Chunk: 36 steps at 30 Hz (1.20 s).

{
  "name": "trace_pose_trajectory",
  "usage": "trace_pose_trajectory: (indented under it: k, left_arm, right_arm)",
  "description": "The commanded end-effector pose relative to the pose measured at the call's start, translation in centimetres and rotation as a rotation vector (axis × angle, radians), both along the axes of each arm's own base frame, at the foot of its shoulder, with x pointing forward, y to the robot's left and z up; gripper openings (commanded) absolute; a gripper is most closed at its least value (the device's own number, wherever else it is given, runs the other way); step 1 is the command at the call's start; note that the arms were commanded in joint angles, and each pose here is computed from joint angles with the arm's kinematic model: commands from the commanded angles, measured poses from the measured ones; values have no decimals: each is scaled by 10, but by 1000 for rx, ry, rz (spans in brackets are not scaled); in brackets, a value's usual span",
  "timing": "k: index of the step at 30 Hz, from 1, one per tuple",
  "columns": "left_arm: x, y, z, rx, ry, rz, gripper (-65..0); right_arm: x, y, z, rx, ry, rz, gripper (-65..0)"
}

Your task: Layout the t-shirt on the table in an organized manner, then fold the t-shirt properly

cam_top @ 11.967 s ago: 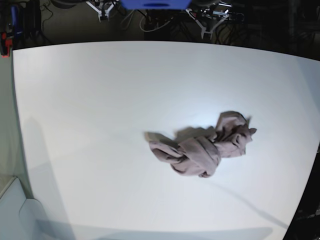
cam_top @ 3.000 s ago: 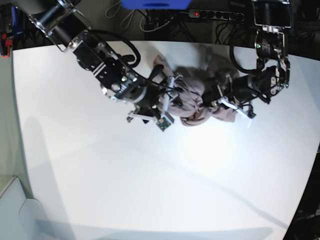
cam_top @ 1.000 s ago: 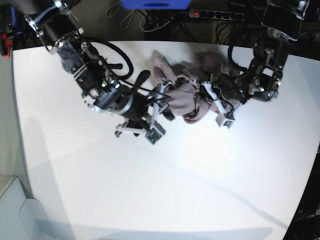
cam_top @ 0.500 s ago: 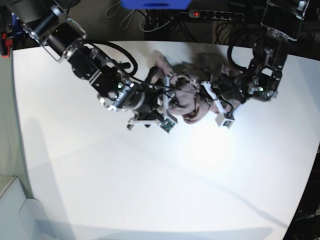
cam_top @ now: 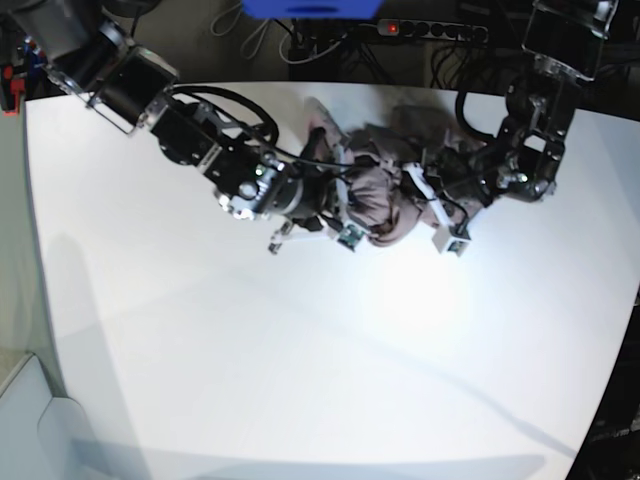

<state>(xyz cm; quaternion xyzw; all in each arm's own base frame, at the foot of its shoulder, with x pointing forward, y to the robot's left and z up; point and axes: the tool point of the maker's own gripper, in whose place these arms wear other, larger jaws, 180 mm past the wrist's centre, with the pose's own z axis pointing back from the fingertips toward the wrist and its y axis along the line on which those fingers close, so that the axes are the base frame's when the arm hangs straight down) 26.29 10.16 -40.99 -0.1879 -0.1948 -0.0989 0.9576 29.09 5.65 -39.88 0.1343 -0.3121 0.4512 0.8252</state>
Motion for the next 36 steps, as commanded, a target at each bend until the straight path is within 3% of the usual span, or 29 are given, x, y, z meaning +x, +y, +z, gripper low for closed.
trace_pose_trajectory:
  k: [1, 6, 13, 21, 29, 36]
  left_arm:
    - [1, 6, 1, 20, -11, 6, -648]
    - [0, 8, -3, -2, -78, 46, -648]
    - [1, 37, -14, -8, -132, 183, -648]
    - [16, 74, -13, -21, -151, 360, -648]
    - [27, 63, 2, -68, -193, 371, -648]
    - [49, 33, 41, -148, -298, 343, -647]
  right_arm:
    - [15, -9, 8, -19, -44, -23, -650]
    - [51, -34, 29, 45, -106, -152, -650]
    - [101, -103, 77, 160, -206, -428, -650]
    - [112, -146, 105, 213, -269, -563, -650]
    - [90, -137, 108, 240, -275, -542, -650]
    - [62, -101, 128, 282, -307, -429, -650]
